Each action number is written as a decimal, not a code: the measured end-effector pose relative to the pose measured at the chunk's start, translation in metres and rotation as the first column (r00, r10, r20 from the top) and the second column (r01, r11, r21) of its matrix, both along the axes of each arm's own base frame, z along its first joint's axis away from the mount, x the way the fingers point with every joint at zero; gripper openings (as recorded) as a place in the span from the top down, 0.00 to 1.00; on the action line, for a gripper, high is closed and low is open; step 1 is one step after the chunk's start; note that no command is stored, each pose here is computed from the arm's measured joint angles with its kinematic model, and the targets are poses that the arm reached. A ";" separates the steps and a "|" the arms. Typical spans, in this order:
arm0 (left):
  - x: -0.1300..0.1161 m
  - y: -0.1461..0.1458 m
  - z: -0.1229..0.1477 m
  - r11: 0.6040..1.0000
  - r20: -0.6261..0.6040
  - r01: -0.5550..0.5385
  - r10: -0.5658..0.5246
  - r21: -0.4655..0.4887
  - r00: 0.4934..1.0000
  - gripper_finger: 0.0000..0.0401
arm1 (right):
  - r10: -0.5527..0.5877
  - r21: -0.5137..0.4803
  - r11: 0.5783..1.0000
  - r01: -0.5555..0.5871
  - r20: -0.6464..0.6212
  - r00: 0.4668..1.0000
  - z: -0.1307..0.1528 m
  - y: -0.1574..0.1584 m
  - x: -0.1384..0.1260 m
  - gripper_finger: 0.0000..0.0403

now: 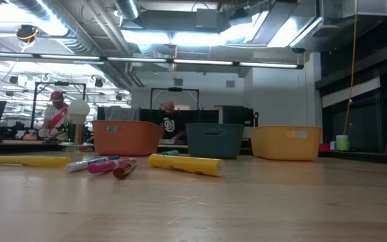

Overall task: Pick & Place Markers
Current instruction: Put the right yellow pen into the orange bin

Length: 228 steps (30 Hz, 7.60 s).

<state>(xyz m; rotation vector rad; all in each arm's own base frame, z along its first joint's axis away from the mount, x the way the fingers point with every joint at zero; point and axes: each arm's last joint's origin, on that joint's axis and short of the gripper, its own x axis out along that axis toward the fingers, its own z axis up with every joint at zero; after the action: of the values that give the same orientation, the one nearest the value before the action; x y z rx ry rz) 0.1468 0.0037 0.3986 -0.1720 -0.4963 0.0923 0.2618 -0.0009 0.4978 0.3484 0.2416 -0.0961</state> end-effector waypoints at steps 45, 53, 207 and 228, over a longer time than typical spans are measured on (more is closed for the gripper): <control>0.113 0.031 0.057 0.995 -0.141 0.103 -0.102 0.001 0.985 0.41 | 0.097 -0.145 0.985 -0.093 0.021 0.995 0.000 0.002 0.008 0.93; 0.131 0.032 0.055 0.988 -0.154 0.153 -0.150 0.008 0.977 0.41 | 0.100 -0.159 0.982 -0.098 0.007 0.995 -0.004 0.002 0.015 0.93; 0.046 0.117 0.029 0.717 -0.799 -0.676 0.302 -0.170 0.520 0.94 | -0.005 -0.188 0.982 0.026 0.109 0.994 0.019 -0.002 -0.019 0.50; 0.064 0.159 -0.023 0.581 -0.952 -0.805 0.164 -0.120 0.260 0.94 | -0.006 -0.182 0.983 0.026 0.106 0.994 0.018 -0.002 -0.019 0.50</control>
<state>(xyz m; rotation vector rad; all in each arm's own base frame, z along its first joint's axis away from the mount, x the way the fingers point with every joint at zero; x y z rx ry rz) 0.2107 0.1629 0.3758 -0.5626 0.6446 1.0230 0.2426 -0.0026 0.5161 0.1715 0.1247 -0.1147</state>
